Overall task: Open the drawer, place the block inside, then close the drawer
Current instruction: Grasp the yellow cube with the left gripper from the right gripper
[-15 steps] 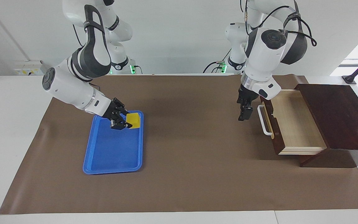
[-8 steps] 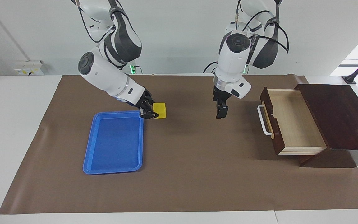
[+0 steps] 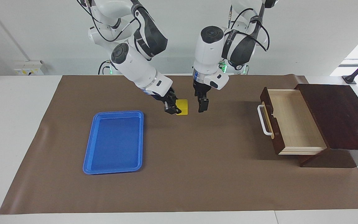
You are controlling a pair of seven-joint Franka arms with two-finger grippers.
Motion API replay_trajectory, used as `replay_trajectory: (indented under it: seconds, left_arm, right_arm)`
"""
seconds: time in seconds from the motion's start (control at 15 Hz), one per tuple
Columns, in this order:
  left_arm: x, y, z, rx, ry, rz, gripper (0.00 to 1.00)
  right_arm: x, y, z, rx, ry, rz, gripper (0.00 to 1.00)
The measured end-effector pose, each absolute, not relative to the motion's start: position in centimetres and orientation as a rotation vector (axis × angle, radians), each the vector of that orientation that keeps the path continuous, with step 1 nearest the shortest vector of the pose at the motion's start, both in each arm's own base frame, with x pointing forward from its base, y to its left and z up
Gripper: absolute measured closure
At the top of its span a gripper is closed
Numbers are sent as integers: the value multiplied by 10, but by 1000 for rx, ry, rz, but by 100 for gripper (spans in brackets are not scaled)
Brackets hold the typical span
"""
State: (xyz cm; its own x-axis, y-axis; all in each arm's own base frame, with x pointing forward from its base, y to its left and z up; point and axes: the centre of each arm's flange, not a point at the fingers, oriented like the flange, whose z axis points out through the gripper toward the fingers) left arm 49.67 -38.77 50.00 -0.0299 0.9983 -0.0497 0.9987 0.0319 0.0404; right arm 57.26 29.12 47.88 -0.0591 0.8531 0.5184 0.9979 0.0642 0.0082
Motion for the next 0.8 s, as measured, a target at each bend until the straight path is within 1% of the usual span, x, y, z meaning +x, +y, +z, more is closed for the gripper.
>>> replay_trajectory:
  seconds: [0.27, 0.47, 0.8]
  left_arm:
    - [501, -395, 503, 2059, 2203, -3, 0]
    - [499, -412, 492, 2058, 2201, -12, 0]
    - [507, -439, 477, 2070, 2188, -23, 0]
  right_arm:
    - [572, 295, 478, -1846, -1977, -532, 44]
    - [571, 296, 476, -1846, -1978, -532, 44]
    - [571, 297, 475, -1846, -1979, -531, 44]
